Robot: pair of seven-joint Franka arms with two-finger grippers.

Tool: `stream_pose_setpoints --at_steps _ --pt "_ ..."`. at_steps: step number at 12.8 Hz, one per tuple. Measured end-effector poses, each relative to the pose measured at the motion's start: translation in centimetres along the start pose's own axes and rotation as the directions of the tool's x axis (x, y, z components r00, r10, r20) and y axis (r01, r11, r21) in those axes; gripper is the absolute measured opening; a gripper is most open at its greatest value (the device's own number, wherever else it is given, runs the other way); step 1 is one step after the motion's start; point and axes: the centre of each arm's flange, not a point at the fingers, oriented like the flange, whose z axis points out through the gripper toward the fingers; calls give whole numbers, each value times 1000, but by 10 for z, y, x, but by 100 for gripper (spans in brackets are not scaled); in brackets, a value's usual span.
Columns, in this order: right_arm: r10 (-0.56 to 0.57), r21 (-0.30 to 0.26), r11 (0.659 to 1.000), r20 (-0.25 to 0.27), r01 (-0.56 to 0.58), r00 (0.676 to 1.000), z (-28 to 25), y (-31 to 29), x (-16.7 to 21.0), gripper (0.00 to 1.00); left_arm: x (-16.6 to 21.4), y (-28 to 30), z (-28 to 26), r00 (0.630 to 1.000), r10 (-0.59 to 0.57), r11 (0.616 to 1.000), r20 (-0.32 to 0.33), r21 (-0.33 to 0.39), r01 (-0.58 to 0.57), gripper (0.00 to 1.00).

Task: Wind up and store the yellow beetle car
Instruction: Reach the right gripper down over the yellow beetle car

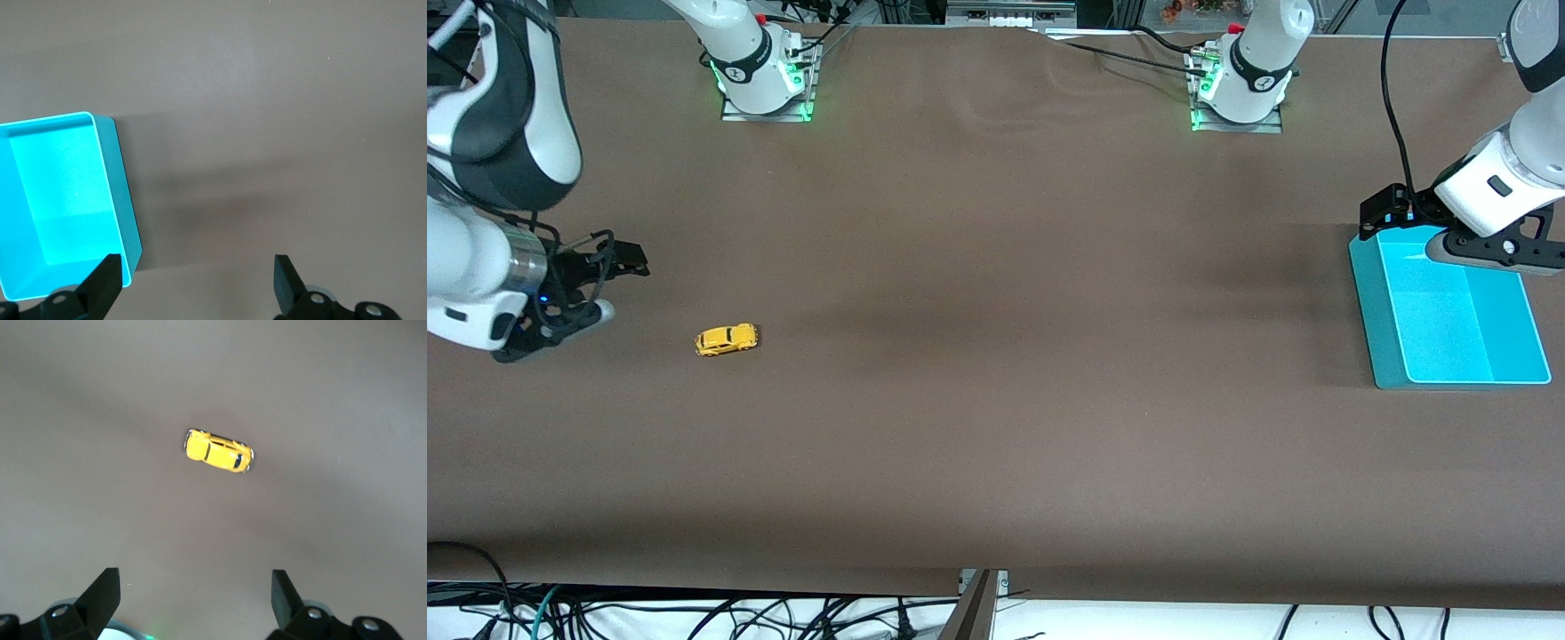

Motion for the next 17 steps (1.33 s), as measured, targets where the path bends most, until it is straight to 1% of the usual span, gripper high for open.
stream_pose_setpoints --at_steps 2,3,4,6,8,10,11,13,17 --pt "-129 13 992 19 128 992 22 5 12 100 0 0 0 1000 0 1000 1 0 0 100" --pt "-198 14 980 19 198 980 31 8 17 100 0 0 0 1000 0 1000 1 0 0 100" --pt "-284 5 959 10 284 959 38 11 24 100 0 0 1 1000 0 1000 1 0 0 100" --pt "-440 -13 898 -3 440 898 60 18 34 100 0 0 1 1000 0 1000 1 0 0 100" --pt "-538 -22 843 -5 538 843 83 21 39 100 0 0 1 1000 0 1000 2 0 0 100" --pt "-629 -50 777 -14 628 777 102 22 42 100 0 0 1 1000 0 1000 2 0 0 100" --pt "-668 -67 743 -16 666 744 114 22 44 100 0 0 1 1000 0 1000 2 0 0 100" --pt "-727 -96 685 -18 722 687 140 22 44 100 0 0 1 1000 0 1000 3 0 0 100" --pt "-793 -148 604 -16 783 609 182 17 40 100 0 0 1 1000 0 1000 3 0 0 100"
